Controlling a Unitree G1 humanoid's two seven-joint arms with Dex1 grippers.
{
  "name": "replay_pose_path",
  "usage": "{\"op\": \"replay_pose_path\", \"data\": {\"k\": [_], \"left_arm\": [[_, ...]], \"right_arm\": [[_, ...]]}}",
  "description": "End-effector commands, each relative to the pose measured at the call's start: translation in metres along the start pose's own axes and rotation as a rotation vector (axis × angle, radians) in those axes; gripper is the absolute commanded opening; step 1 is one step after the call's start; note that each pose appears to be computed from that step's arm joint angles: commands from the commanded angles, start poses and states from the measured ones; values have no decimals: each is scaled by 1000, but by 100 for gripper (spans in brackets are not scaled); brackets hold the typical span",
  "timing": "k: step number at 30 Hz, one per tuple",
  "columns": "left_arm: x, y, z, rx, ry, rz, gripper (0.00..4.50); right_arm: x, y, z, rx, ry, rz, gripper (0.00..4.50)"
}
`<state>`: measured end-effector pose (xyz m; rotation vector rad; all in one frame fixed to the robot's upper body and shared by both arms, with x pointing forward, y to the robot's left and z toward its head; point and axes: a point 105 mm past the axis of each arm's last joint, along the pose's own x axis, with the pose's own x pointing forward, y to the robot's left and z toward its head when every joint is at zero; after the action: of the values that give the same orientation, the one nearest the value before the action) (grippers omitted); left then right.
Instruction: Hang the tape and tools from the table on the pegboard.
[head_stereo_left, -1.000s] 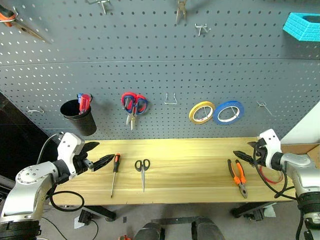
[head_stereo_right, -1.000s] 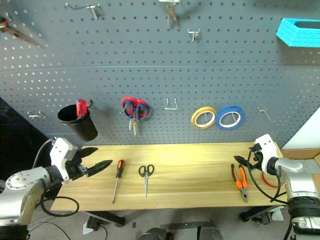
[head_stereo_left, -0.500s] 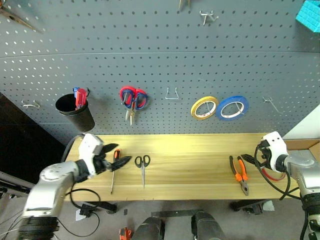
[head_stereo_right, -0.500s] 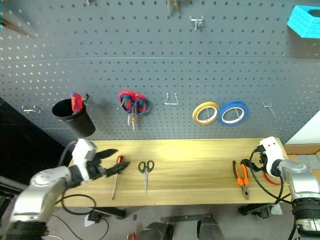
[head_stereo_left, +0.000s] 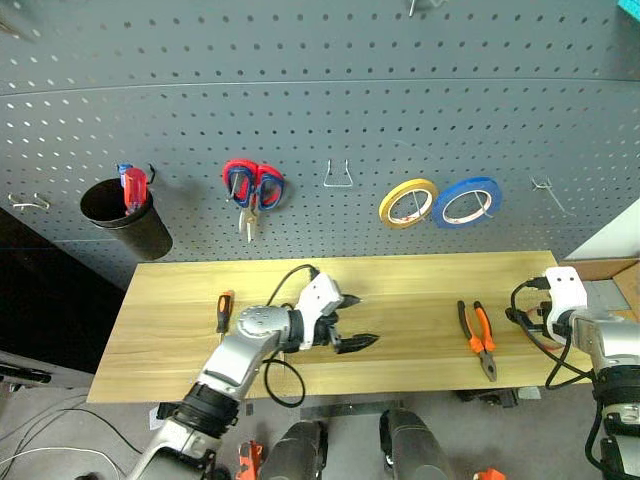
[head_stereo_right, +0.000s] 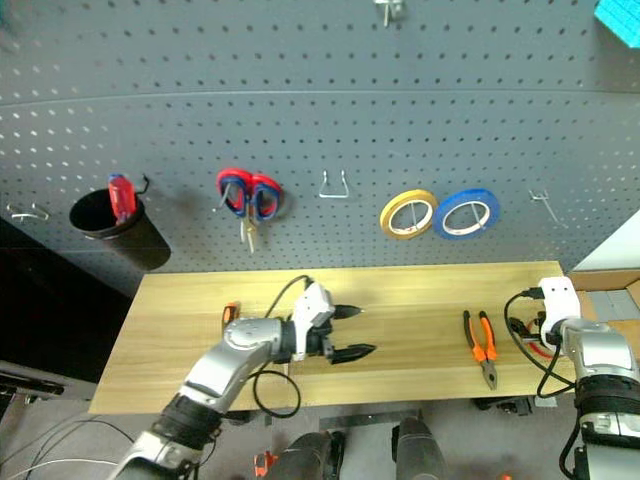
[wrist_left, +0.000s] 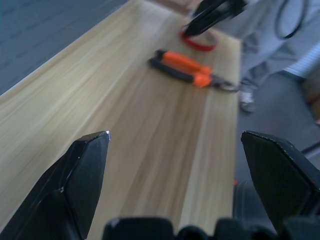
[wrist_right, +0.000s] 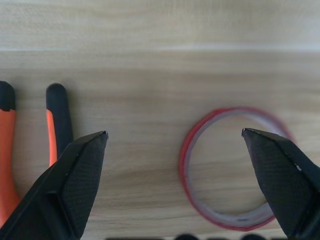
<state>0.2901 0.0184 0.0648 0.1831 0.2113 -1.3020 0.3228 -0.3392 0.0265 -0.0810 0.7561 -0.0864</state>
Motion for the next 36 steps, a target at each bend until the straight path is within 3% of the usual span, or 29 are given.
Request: {"op": "replay_pose_path", "data": {"k": [1,14,17,29,33,36], "left_arm": [[14,-9,23,38,-56,-38,448],[-10,-26,19,61,10,-88,448],[-15,-25,19,64,16,-83,450],[-12,-15,34,95,-9,-77,450],[-11,-5,61,104,-120,-53,450],[-16,14,80,120,-231,21,450]], "right_arm": [[-2,-8,2,106,-42,-33,450],[13,3,-32,247,-6,-58,450],[14,3,-36,271,-7,-71,392],[0,0,-42,203,-14,-88,3],[-18,18,-26,85,-153,51,3],[-55,30,-5,74,-302,150,3]]}}
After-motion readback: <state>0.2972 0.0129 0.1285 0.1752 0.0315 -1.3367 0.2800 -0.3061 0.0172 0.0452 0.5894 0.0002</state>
